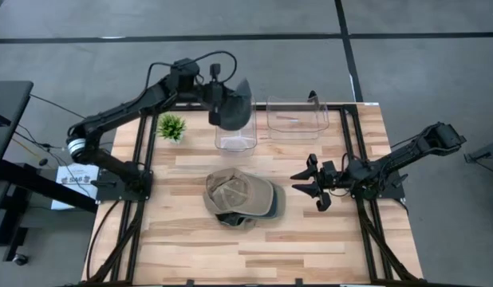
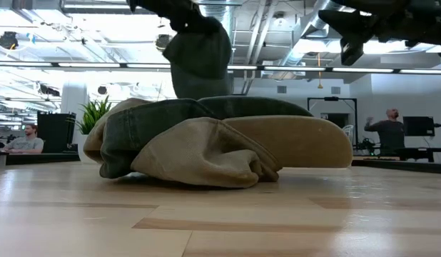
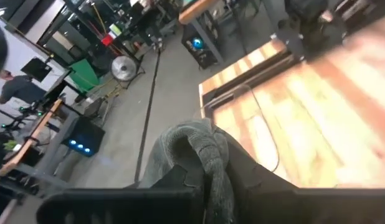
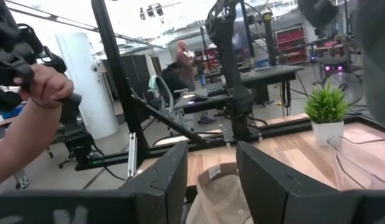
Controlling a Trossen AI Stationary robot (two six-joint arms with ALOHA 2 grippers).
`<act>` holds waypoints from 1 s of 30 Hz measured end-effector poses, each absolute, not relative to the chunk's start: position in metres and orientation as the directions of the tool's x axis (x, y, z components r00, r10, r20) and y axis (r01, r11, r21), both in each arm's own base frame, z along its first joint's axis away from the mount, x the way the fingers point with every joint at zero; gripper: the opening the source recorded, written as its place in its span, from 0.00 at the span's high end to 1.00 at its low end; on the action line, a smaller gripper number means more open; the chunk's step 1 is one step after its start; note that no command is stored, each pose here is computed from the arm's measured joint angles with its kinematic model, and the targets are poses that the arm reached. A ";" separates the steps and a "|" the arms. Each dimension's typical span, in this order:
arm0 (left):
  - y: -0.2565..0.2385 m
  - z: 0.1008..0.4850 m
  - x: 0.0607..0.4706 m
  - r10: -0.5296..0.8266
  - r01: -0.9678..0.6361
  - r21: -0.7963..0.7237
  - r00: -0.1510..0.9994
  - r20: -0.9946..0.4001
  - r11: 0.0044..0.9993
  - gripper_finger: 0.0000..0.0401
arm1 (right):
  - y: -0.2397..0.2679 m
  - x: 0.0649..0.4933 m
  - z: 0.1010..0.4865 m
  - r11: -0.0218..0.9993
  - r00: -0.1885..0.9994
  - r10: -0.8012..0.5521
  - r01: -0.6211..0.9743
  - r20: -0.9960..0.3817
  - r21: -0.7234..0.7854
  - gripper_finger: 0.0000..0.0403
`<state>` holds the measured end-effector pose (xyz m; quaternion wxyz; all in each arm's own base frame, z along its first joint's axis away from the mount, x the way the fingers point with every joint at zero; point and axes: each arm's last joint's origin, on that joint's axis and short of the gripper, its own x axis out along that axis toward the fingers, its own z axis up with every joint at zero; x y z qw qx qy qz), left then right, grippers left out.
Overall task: Pick & Place hat
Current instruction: Put the black cap into the left transparent bin
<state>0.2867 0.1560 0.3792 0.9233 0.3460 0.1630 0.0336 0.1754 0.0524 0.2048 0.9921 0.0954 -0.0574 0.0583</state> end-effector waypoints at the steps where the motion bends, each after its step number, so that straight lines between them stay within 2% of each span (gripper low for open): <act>1: 0.159 0.377 0.286 0.164 0.067 0.658 0.945 -0.284 0.750 0.94 | 0.052 0.175 0.204 0.975 0.987 0.105 -0.126 0.120 0.182 0.69; 6: 0.171 0.367 0.289 0.156 0.115 0.702 0.938 -0.310 0.703 0.94 | 0.052 0.176 0.203 0.976 0.989 0.101 -0.120 0.111 0.180 0.69; 11: 0.176 0.357 0.295 0.055 0.212 0.729 0.945 -0.323 0.651 0.94 | 0.052 0.176 0.202 0.979 0.990 0.099 -0.114 0.098 0.171 0.69; 17: 0.183 0.342 0.301 0.046 0.270 0.778 0.933 -0.357 0.567 0.94 | 0.051 0.176 0.199 0.984 0.996 0.057 -0.067 0.063 0.165 0.69; 30: 0.201 0.331 0.299 0.084 0.278 0.788 0.920 -0.383 0.549 0.94 | 0.050 0.176 0.196 0.987 0.999 0.022 -0.028 0.036 0.160 0.69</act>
